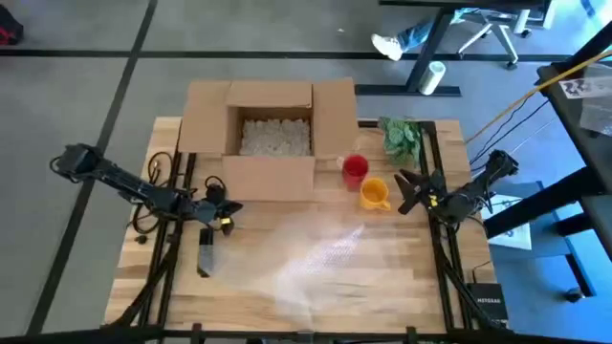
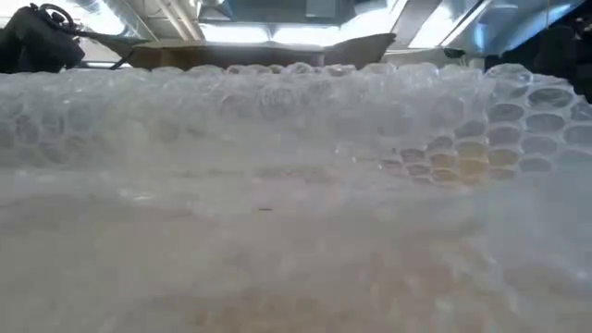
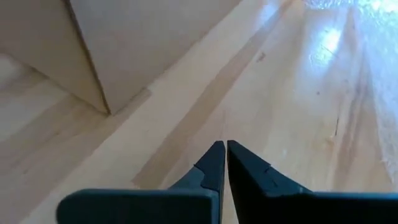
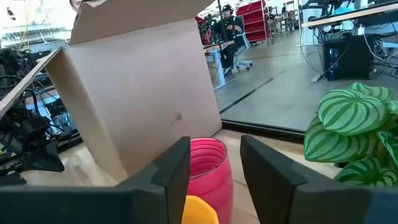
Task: Wrap mug
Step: Wrap the yellow mug with bubble wrap
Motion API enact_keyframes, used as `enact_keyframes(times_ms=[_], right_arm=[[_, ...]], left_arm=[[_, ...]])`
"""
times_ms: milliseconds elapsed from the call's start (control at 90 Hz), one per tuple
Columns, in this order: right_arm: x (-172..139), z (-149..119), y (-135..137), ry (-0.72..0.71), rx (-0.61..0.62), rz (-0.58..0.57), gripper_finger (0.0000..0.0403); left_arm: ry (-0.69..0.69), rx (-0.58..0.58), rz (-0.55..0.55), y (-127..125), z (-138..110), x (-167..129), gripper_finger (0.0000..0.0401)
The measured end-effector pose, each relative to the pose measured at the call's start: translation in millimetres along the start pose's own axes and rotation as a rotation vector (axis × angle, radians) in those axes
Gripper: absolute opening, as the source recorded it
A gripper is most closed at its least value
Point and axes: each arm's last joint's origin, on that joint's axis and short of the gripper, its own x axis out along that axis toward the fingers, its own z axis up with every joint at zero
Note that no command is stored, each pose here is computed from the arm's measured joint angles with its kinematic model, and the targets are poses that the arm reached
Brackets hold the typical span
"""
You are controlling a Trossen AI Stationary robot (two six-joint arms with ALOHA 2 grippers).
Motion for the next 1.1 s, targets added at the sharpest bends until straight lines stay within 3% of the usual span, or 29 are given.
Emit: enact_keyframes(times_ms=[256,756,956,1100], right_arm=[[0.0,-0.1,0.0,0.0,0.0,0.0,0.0127],[0.0,0.0,0.0,0.0,0.0,0.0,0.0127],[0.0,-0.1,0.0,0.0,0.0,0.0,0.0127],[0.0,-0.1,0.0,0.0,-0.001,0.0,0.0127]], left_arm=[[0.052,0.09,-0.071,-2.0,-1.9,-0.2,0.0],[0.051,-0.087,-0.055,-0.5,-0.4,0.8,0.0],[0.102,0.007,-0.112,-8.4,7.7,-1.2,0.0],[0.267,0.149,-0.002,-14.0,27.7,-14.7,0.0]])
